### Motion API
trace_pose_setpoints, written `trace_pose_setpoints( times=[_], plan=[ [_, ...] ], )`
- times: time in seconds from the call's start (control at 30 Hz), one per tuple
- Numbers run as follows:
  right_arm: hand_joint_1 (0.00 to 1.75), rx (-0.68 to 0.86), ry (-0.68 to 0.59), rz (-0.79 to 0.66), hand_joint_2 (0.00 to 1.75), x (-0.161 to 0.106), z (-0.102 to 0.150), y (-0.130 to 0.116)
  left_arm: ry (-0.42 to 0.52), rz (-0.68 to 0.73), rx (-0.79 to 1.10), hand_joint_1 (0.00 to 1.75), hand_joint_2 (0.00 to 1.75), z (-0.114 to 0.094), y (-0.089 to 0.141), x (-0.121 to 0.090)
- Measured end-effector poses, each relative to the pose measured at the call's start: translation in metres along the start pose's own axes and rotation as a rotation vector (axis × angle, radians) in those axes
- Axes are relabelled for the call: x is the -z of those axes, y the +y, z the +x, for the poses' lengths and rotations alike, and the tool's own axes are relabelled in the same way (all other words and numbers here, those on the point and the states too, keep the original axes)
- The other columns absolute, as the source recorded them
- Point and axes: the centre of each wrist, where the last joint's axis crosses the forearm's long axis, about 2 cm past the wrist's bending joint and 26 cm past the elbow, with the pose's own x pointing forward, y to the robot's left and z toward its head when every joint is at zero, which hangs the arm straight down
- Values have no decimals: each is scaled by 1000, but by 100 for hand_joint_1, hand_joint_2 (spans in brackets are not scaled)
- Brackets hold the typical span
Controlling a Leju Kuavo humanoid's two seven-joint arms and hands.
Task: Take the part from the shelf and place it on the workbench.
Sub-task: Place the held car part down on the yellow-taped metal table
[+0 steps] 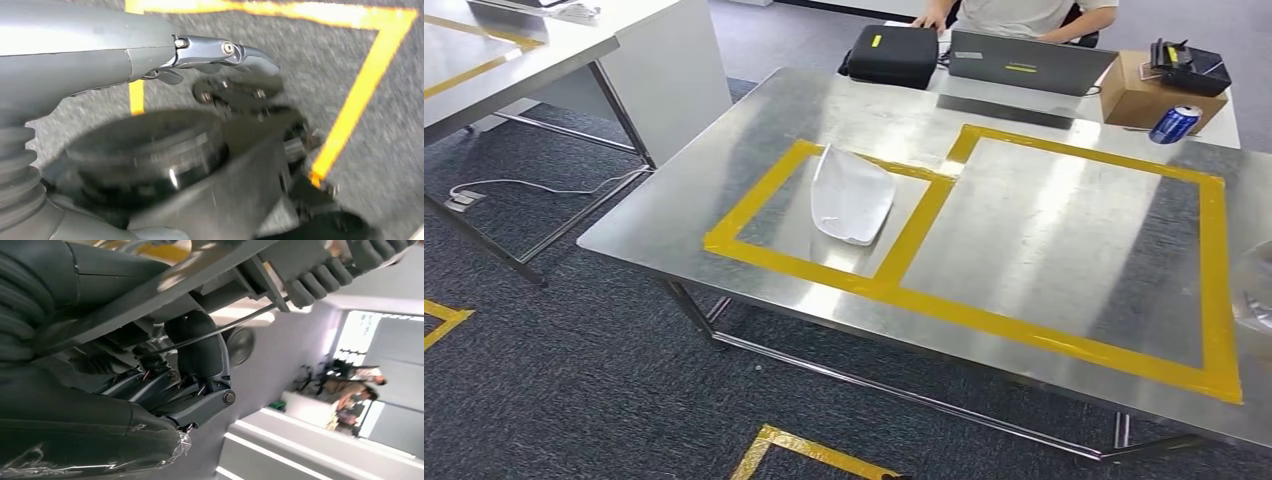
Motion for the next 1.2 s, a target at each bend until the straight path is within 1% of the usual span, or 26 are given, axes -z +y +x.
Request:
trace_pose_setpoints(
  times=[0.07,0.17,0.23,0.3,0.37,0.43,0.47,0.53,0.57,0.67,0.73,0.8,0.87,0.93,1.0,1.07,1.13,1.2],
  plan=[
    [175,-93,22,7,175,2,2,-2,1,14,10,0,175,1,4,0],
    [175,-183,25,3,175,6,3,-4,-3,20,16,0,175,3,8,1],
    [175,-294,30,-23,175,10,2,-2,-4,20,26,0,175,5,10,1],
    [175,-437,48,-50,175,21,-4,6,-8,9,40,0,175,7,13,1],
    [175,-550,85,-54,175,45,-17,27,-18,-14,57,0,175,9,15,2],
    [175,-675,163,-6,175,76,-33,62,-29,-34,76,0,175,15,15,4],
    [175,-754,208,41,175,91,-42,83,-34,-40,85,0,175,19,15,5],
    [175,-928,279,151,175,117,-65,133,-35,-45,96,0,175,25,16,7],
    [175,-1010,294,201,175,127,-77,160,-30,-43,98,0,175,28,17,8],
    [175,-1197,281,316,175,142,-108,233,13,-26,96,0,175,33,20,9],
    [175,-1279,249,380,175,147,-118,275,45,-15,95,0,175,35,23,9],
    [175,-1339,197,445,175,147,-122,312,57,-4,95,0,175,38,25,10],
    [175,-1384,81,514,175,142,-121,343,49,8,92,0,175,39,26,10],
    [175,-1380,-64,606,175,133,-116,376,35,18,91,0,175,39,28,10],
    [175,-1352,-161,695,175,120,-108,409,22,23,92,0,175,40,31,10],
    [175,-1334,-218,754,175,107,-101,434,13,26,95,0,175,41,34,10],
    [175,-1314,-280,806,175,97,-94,454,2,19,100,0,175,41,35,9],
    [175,-1288,-343,850,175,86,-82,477,-19,2,110,0,175,39,36,9]
  ],
)
